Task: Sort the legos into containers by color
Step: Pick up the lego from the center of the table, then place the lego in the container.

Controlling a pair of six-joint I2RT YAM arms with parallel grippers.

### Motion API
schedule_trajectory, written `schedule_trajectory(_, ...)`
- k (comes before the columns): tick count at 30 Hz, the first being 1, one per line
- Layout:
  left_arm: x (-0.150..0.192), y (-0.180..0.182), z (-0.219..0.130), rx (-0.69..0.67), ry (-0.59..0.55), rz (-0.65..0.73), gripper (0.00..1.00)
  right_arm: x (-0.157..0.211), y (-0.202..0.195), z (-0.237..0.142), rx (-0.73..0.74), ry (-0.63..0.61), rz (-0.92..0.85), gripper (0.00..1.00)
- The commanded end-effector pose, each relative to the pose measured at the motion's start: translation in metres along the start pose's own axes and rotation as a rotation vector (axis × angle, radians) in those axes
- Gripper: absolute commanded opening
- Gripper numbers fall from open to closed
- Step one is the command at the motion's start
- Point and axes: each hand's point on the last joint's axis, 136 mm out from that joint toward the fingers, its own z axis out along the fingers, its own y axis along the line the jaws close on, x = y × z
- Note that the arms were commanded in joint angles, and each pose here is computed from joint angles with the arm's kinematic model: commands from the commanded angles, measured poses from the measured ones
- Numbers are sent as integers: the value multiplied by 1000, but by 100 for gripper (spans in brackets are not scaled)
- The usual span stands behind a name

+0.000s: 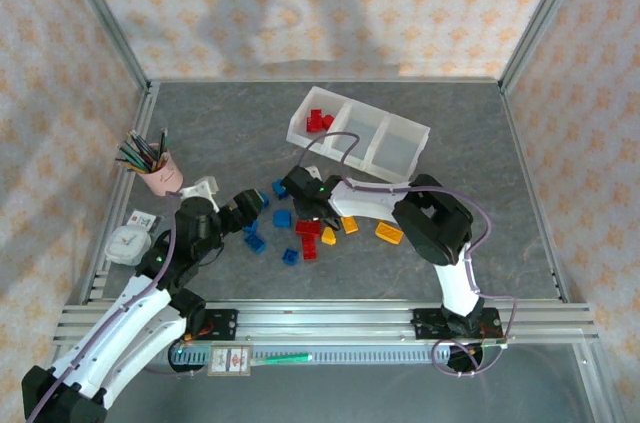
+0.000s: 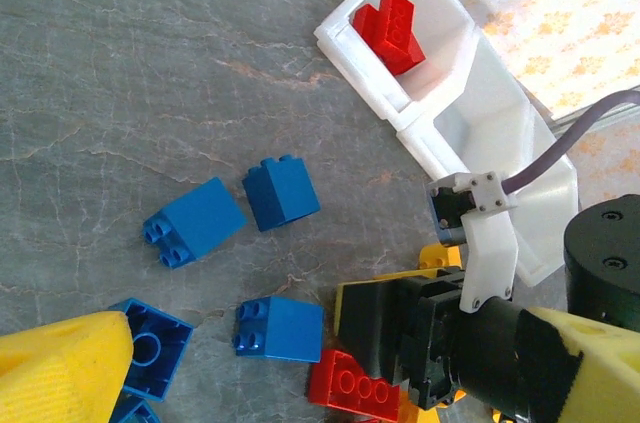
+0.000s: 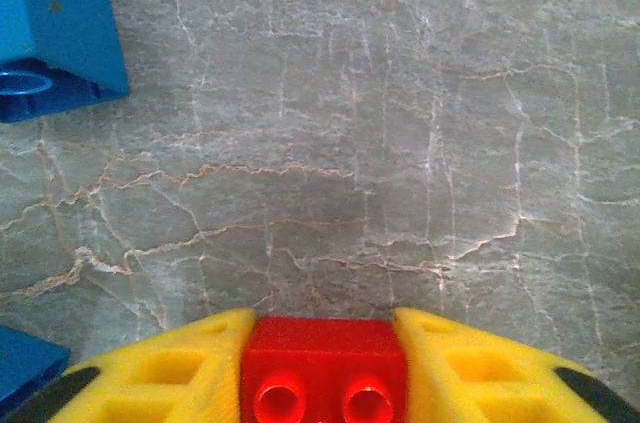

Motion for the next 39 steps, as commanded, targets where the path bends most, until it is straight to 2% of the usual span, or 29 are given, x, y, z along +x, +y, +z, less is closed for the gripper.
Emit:
schedule_trajectory(1,-8,-4,0,13,-30,-13,99,1,-5,6,37,12,2,33)
schedule_trajectory(5,-9,-6,1,20,-30,-14,99,-10,-1,-4,13,-25,12,26)
schedule_trajectory(13,-15,-16,2,37,-30,-6,99,-43,2,-32,-56,-111,56,24)
schedule_trajectory(26,-28,-41,16,81,-24,22,99,-136,-32,-69,-80,-321,190,23)
schedule_trajectory(31,-35,-52,26,106,-29,23,99,-174,-51,-66,-59,-389,241,23)
schedule_trajectory(39,-46,-66,45,107,-34,47,99,-227,-83,-37,36,-440,294,23)
